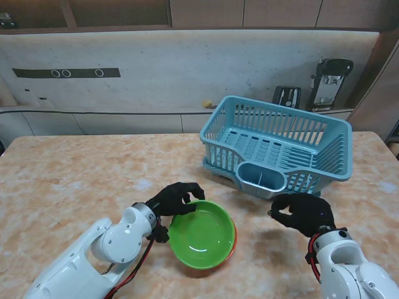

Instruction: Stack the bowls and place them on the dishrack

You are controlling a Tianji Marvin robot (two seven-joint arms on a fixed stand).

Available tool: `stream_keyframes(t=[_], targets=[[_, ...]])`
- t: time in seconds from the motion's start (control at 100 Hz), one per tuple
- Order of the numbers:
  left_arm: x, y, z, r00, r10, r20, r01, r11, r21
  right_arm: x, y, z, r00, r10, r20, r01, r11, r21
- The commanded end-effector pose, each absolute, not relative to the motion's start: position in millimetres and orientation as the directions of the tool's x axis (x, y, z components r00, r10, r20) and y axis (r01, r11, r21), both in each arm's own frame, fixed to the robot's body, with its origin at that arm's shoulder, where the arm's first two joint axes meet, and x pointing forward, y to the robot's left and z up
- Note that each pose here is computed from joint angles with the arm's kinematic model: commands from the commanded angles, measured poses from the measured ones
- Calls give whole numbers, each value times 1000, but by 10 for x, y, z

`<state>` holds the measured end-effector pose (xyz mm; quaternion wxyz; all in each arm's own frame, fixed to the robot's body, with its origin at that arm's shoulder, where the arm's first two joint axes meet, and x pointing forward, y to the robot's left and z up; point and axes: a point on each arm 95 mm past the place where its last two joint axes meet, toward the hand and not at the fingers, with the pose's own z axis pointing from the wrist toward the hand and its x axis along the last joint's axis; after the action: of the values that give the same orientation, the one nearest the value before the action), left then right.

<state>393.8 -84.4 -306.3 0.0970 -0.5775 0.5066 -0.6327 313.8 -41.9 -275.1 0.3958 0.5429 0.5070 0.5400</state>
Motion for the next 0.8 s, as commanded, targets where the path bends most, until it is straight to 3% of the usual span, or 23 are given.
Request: stream_keyframes(t=[0.0,0.47,0.79], targets=[[3932,-871,-3059,-319,-699,640,-470,-470,-747,3104,-389,-2779,-100,976,192,142,-177,974],[3932,-855,-3025,-325,-693,644,-441,-491,-751,3093,-371,-2768,-105,975,194,145,-177,973],[3851,-772,-2792,-365,-753,547,-301,-461,-835,3096,-319,-2765,-145,968,206,153,-183,971]])
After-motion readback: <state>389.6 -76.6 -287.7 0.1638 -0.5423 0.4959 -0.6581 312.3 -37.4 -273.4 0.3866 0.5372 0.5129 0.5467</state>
